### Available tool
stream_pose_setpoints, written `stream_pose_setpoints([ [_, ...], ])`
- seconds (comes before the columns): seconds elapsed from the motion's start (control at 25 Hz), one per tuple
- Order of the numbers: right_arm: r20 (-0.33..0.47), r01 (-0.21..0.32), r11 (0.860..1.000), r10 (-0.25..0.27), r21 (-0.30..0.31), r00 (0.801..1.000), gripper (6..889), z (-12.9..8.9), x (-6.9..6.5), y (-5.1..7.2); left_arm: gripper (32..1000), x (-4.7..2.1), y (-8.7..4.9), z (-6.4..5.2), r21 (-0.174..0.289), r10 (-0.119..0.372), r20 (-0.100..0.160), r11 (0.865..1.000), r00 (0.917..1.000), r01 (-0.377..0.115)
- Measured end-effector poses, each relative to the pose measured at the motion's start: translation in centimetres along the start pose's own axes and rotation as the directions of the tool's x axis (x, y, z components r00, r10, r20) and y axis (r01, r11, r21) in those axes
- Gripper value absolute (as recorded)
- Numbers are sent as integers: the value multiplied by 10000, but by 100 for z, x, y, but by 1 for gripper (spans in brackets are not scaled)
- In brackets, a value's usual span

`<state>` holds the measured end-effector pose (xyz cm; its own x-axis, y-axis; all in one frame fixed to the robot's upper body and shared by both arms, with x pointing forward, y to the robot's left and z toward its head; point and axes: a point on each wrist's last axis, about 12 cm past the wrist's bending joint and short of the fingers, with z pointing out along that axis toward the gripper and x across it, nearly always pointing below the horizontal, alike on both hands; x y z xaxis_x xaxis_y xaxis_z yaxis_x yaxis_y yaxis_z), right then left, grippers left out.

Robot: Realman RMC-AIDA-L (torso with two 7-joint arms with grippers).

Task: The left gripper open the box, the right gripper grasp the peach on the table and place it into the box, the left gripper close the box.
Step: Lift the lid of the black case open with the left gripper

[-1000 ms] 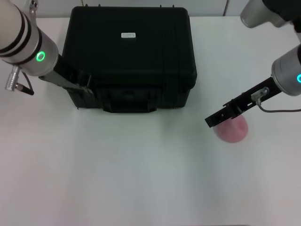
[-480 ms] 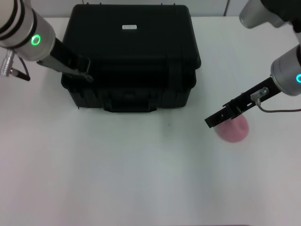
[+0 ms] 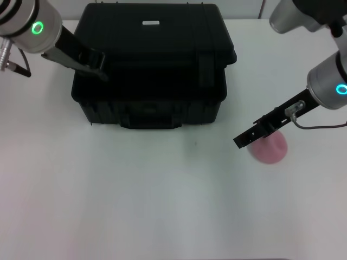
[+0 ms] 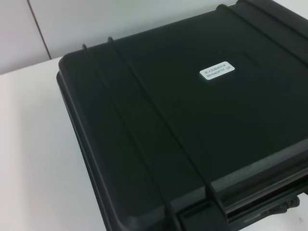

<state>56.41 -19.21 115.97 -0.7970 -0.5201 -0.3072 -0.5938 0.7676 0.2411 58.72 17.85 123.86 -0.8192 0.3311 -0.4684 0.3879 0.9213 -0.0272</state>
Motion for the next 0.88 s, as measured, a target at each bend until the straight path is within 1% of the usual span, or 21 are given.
stream_pose_setpoints([
  [0.28,-145,108,9999,-107,51,9998,800,19,-33,1,404,-50,-33,-35,13,284,51,9996,9996,-284],
  [0.52,-122,105,9999,-104,56,9999,798,14,-38,-3,404,-107,-19,-87,40,367,223,9993,9991,-368],
  [0.88,-103,88,9999,-87,61,9999,796,9,-39,-7,404,-174,-23,-182,-57,542,479,9985,9974,-540],
])
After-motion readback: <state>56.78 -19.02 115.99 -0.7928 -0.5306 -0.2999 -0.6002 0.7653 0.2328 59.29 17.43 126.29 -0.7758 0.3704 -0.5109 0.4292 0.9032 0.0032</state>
